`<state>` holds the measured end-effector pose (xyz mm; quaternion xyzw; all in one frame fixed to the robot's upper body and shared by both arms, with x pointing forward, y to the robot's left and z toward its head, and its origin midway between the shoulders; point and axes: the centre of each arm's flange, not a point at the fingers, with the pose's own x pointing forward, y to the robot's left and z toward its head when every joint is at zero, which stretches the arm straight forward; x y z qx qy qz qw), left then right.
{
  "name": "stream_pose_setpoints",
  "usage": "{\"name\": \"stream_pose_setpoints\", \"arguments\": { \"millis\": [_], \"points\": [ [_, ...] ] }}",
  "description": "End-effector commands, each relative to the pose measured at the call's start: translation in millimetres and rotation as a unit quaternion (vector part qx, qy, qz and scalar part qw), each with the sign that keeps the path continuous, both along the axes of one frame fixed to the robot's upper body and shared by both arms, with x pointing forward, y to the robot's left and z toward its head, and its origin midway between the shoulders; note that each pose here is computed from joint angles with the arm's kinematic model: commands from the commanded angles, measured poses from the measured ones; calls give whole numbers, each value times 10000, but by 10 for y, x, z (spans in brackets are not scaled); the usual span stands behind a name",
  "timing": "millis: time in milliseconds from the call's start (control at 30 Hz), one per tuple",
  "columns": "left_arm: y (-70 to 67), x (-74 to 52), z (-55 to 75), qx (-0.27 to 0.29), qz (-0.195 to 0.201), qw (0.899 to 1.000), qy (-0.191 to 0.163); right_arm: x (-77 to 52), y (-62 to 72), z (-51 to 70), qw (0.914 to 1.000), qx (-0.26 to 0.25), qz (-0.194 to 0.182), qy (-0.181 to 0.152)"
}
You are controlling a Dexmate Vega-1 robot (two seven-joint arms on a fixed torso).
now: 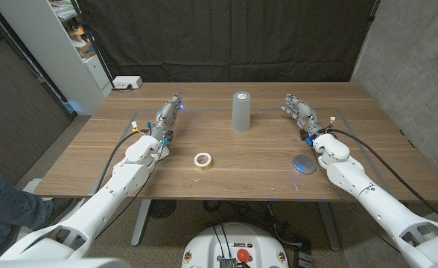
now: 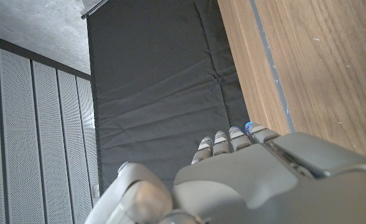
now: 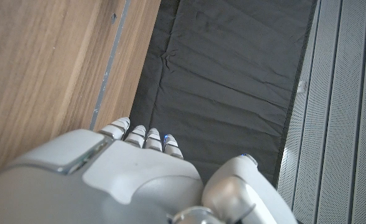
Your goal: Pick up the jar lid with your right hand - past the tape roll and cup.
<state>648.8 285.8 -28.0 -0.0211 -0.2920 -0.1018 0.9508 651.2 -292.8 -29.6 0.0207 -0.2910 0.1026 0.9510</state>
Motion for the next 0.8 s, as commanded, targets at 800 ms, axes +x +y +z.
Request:
{"name": "stream_pose_setpoints", "arguments": {
  "millis": [800],
  "points": [
    [-38,-34,36,173,-35,9998,34,-104,-41,7,9999,-68,-5,-107]
  ]
}}
